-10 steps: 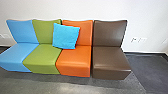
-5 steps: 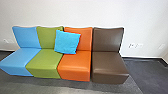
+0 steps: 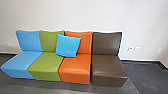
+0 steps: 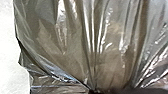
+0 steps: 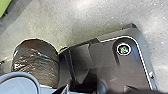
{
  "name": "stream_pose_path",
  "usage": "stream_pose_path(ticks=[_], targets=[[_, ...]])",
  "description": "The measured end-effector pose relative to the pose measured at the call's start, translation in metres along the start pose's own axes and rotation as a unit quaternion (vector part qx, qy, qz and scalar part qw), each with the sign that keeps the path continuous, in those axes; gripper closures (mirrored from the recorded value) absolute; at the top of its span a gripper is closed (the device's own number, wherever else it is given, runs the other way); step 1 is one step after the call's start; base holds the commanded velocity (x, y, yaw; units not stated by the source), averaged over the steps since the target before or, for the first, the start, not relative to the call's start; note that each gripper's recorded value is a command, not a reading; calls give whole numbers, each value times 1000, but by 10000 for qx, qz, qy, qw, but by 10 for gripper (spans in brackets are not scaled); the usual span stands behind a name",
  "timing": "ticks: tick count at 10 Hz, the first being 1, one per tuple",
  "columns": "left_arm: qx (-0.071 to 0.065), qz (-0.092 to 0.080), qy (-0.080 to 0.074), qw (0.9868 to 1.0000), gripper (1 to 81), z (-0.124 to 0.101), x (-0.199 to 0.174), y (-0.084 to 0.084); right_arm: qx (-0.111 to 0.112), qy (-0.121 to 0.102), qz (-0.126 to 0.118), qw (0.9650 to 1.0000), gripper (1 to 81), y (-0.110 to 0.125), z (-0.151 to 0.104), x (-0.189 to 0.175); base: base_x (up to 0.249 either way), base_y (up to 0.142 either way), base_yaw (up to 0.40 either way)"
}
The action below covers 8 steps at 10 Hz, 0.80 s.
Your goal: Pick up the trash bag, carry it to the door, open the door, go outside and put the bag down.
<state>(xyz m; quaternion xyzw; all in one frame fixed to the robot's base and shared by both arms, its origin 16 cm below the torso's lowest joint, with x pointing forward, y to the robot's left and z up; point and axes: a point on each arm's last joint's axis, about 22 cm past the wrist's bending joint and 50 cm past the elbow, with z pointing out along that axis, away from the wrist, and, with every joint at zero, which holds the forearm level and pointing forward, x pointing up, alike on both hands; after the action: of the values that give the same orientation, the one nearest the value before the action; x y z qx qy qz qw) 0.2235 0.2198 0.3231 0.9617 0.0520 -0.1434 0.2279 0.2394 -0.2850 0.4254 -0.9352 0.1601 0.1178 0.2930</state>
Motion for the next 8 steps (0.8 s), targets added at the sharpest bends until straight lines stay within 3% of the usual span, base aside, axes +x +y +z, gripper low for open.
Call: stream_pose_path(ticks=[1, 3, 4, 6, 8], targets=[[98, -45, -125, 9999, 811, 6, -26, -5, -34, -72, 28, 10000, 10, 1, 9, -17, 0, 0, 0], [286, -24, -119, 9995, 811, 8, -49, -10, -128, -152, 150, 9997, 10, 7, 12, -44, 0, 0, 0], [286, -10, -115, 9995, 811, 12, -61, -3, -169, -199, 212, 9994, 10, 10, 9, -57, 0, 0, 0], [195, 21, -320, 9993, 811, 19, -110, 13, -243, -238, 301, 9990, 10, 12, 10, -76, 0, 0, 0], [237, 64, -367, 9990, 811, 17, -133, 15, -253, -238, 313, 9989, 10, 7, 15, -88, 0, 0, 0]])
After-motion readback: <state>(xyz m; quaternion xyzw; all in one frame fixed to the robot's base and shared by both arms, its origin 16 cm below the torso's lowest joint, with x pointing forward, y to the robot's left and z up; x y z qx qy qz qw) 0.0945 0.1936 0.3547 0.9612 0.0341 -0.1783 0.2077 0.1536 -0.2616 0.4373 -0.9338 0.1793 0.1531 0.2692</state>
